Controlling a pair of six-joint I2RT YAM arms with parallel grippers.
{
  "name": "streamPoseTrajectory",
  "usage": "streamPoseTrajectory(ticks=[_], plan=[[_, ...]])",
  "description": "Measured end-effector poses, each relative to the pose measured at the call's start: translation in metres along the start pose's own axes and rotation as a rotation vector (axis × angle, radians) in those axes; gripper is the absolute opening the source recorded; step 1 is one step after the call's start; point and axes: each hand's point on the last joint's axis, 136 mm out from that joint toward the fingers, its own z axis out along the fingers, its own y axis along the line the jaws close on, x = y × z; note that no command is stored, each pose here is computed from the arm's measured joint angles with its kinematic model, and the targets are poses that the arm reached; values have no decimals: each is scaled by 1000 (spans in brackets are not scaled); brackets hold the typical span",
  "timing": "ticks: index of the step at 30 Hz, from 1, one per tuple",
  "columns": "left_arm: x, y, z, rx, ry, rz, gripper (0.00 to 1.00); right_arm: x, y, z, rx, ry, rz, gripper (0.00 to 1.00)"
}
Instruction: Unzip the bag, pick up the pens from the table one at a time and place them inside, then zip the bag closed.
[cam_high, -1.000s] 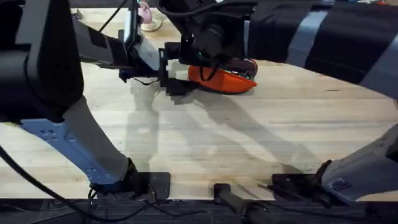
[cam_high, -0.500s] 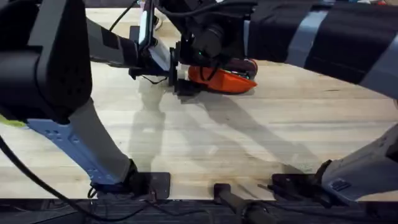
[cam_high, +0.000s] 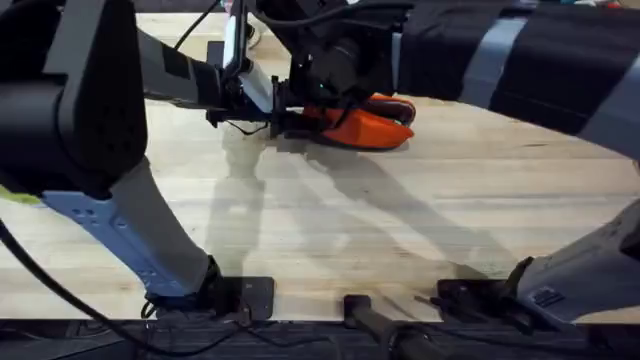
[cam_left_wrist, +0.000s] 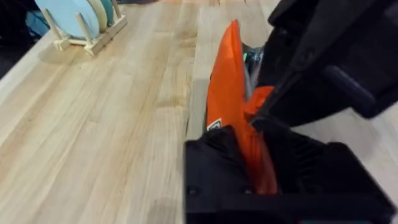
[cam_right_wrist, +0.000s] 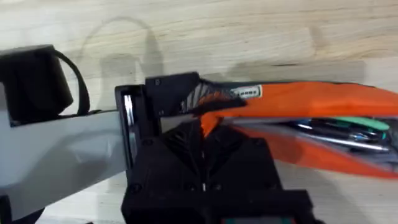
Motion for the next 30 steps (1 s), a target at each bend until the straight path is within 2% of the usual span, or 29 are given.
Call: streamPoseTrajectory(ticks=[3,4,20,30], plan=[[0,0,0,1,0,-10,92,1,0,0,-1,6,-1,31],[0,0,0,1,-1,-11,60,1,0,0,-2,7,-1,30],[0,-1,0,2,-3,-19,44,2,-1,0,2,9,-31,32],[0,-1,0,2,-2,-19,43,-6,-26,6,64,30,-20,32]])
